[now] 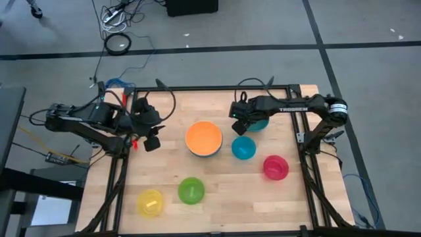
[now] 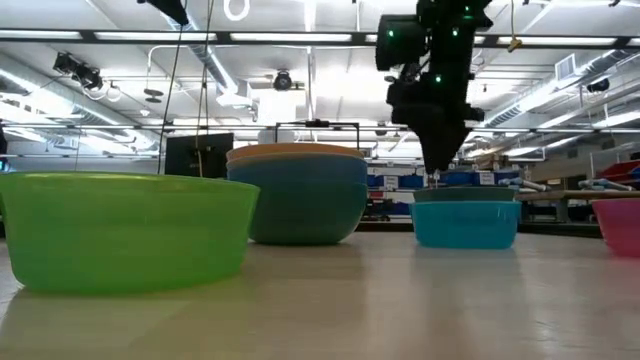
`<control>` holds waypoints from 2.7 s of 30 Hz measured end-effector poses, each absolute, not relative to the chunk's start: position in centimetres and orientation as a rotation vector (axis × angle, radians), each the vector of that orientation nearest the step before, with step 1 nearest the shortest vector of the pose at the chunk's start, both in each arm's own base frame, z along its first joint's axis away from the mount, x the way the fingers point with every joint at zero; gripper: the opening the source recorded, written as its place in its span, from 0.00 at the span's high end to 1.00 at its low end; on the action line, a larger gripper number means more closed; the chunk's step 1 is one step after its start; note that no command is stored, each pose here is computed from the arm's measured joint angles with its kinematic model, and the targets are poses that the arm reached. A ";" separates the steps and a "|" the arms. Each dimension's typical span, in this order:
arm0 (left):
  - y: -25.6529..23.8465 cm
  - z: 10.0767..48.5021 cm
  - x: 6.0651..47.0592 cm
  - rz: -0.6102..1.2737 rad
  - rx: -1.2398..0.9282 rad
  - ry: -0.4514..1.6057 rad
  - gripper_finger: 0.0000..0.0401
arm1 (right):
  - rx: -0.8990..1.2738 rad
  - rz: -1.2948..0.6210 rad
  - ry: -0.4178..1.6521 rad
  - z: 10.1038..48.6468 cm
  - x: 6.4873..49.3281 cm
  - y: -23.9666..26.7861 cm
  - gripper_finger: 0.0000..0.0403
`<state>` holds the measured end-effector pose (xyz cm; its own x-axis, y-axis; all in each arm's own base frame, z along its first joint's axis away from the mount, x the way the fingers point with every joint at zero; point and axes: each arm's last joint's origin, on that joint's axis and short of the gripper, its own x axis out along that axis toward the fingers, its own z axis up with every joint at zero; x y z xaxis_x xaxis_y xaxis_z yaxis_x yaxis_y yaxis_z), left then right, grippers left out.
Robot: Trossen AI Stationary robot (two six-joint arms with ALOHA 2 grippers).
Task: Nest bowls inside each other
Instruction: Stack the dark green bowl on top of the orange bowl
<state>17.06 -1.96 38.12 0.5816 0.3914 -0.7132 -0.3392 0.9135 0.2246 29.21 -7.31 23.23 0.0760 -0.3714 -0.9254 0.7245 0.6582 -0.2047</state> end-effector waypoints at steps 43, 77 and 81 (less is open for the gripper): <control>-2.1 33.1 17.8 0.471 0.054 0.956 0.68 | 0.408 -0.837 1.139 18.5 28.9 -6.1 0.65; -3.8 32.7 17.4 0.036 -0.358 1.164 0.68 | 0.115 -0.162 0.709 28.3 38.5 5.3 0.87; -4.0 32.3 16.4 0.050 -0.358 1.272 0.68 | 0.144 -0.168 0.716 28.2 38.4 5.1 0.74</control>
